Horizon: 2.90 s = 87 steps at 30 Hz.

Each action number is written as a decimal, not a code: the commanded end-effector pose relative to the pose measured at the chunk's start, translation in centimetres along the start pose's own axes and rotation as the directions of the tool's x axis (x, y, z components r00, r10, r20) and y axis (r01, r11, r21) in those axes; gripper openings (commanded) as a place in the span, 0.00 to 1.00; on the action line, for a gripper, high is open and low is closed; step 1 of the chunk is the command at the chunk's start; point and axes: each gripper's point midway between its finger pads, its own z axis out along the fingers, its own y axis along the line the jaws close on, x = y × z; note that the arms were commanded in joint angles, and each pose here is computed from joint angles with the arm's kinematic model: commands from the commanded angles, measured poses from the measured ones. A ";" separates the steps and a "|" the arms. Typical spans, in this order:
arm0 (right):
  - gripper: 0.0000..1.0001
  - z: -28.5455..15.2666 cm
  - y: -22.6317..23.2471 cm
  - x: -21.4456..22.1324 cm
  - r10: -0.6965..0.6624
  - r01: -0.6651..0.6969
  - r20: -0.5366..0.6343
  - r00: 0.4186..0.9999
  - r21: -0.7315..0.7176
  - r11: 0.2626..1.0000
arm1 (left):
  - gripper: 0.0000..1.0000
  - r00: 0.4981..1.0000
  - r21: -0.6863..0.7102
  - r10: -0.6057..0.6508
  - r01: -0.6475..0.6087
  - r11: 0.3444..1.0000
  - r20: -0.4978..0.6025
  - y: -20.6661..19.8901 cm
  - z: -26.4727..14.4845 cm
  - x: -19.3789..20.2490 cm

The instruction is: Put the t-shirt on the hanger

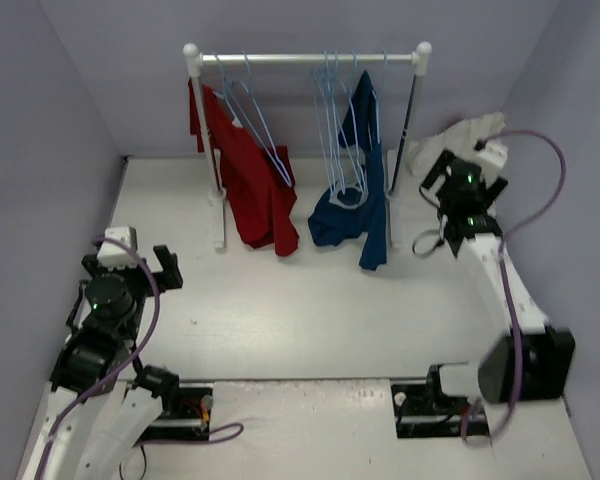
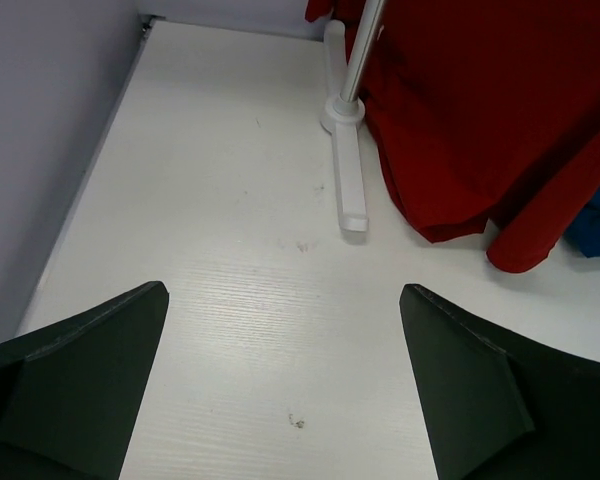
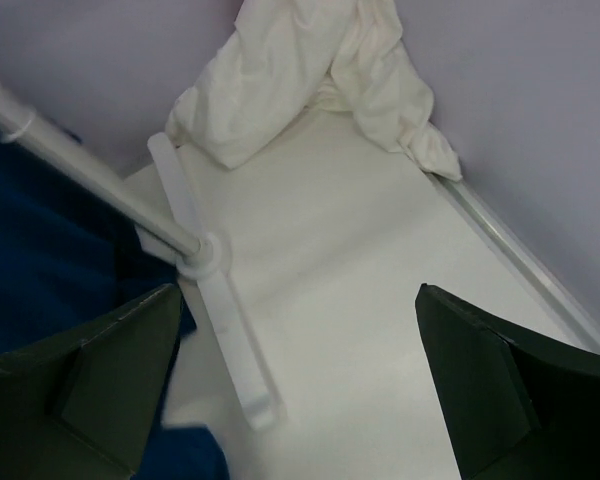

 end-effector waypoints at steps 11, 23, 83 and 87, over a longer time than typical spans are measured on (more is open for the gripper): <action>1.00 23.6 4.7 2.6 0.228 -0.228 0.025 0.973 -0.008 0.974 | 0.97 0.998 0.044 -0.039 0.036 0.998 0.052 -1.6 2.5 -0.3; 0.93 33.4 4.6 7.2 0.323 -0.321 -0.010 0.946 -0.135 0.937 | 0.97 1.000 0.060 -0.008 0.010 0.998 -0.025 -2.3 4.2 1.2; 0.00 -24.3 21.3 -7.1 -0.148 0.106 0.041 0.988 -0.880 0.462 | 0.97 0.987 0.162 -0.160 0.152 0.975 0.035 -1.4 -8.0 -8.3; 0.00 -28.1 24.7 -2.3 -0.239 0.132 0.037 0.970 -0.909 0.395 | 0.97 0.988 0.135 -0.154 0.150 0.979 0.020 -0.9 -8.2 -8.1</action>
